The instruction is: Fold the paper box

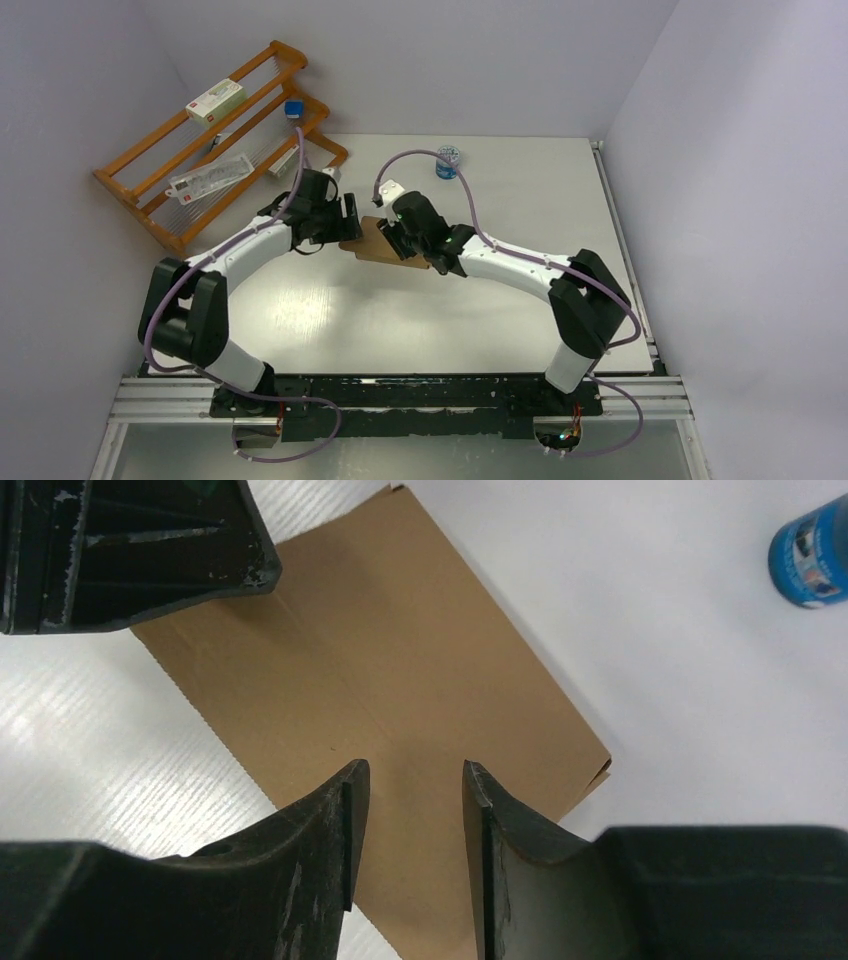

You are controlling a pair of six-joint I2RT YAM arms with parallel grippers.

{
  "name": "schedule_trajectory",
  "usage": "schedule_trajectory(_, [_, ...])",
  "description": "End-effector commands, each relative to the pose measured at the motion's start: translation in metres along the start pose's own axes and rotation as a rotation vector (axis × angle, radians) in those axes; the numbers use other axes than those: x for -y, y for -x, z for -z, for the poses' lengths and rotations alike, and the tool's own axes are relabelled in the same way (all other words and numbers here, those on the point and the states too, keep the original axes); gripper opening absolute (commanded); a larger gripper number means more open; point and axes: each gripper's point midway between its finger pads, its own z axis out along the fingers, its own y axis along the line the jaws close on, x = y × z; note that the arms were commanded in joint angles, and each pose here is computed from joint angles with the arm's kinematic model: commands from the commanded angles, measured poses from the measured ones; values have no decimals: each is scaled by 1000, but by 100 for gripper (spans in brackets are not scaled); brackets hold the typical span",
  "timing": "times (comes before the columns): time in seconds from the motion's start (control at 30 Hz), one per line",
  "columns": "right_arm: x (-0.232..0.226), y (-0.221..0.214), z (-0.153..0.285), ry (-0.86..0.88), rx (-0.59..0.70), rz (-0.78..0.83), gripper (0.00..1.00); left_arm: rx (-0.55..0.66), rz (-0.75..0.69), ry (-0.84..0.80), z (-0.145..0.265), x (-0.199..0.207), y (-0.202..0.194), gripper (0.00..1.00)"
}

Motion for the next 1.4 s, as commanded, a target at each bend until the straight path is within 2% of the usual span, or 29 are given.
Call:
schedule_trajectory(0.0, [-3, -15, -10, -4, -24, -30, 44, 16, 5, 26, -8, 0, -5, 75])
schedule_trajectory(0.37, [-1, -51, -16, -30, -108, 8, 48, -10, 16, 75, -11, -15, -32, 70])
schedule_trajectory(0.5, [1, -28, -9, -23, -58, -2, 51, 31, 28, 112, -4, -20, -24, 71])
schedule_trajectory(0.73, [18, 9, -11, 3, 0, -60, 55, 151, 71, 106, 31, -16, -4, 74])
schedule_trajectory(0.97, [46, 16, -31, 63, 11, -171, 59, 170, 165, 8, 55, -6, -23, 76])
schedule_trajectory(1.23, [62, -7, -67, 93, -57, -306, 61, 104, 293, -164, 56, 12, -65, 78])
schedule_trajectory(1.37, [59, -20, -74, 111, -81, -348, 61, 94, 377, -211, 51, 17, -72, 83])
